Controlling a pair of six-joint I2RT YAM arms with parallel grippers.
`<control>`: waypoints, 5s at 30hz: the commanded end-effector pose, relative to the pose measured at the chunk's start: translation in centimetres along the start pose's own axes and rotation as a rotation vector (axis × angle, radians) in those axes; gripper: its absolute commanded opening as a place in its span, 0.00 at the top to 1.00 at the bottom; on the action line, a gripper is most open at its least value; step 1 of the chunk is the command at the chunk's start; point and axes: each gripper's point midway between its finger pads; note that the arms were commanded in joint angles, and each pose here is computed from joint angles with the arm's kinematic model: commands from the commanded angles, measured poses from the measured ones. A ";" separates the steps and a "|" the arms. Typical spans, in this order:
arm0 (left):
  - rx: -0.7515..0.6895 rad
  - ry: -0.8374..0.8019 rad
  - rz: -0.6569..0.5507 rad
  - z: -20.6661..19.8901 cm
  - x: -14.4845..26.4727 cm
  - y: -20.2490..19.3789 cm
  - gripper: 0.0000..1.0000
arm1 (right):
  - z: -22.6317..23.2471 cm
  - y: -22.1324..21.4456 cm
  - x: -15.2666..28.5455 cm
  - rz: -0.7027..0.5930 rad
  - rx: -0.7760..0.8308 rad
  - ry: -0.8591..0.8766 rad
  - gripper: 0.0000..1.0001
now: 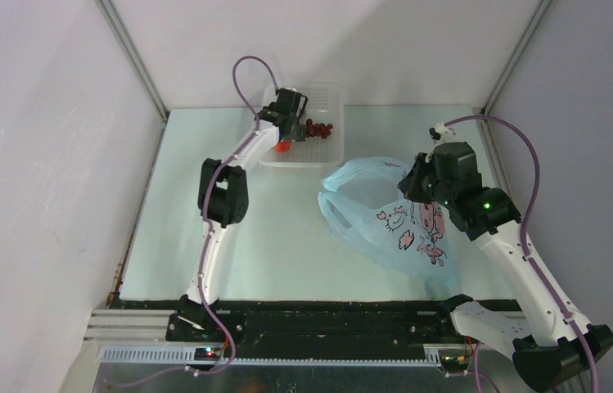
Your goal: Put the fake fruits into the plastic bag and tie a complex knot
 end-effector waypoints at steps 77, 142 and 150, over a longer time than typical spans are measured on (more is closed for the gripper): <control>-0.233 -0.993 -0.159 -21.3 36.8 -9.4 0.49 | 1.0 1.0 1.7 -0.064 0.015 0.041 1.00; 0.229 -0.569 -0.455 -5.0 33.2 4.7 0.04 | 1.0 1.0 2.0 -0.071 0.017 0.037 1.00; 0.434 -0.358 -0.411 -2.4 23.6 6.9 0.05 | 0.9 0.8 1.9 -0.073 0.027 0.034 1.00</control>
Point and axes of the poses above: each gripper's point midway between its finger pads, its own x axis back along the fingers, its own z axis along the line the jaws close on, y = z × x, and after that the axes turned 2 degrees about x, right-handed
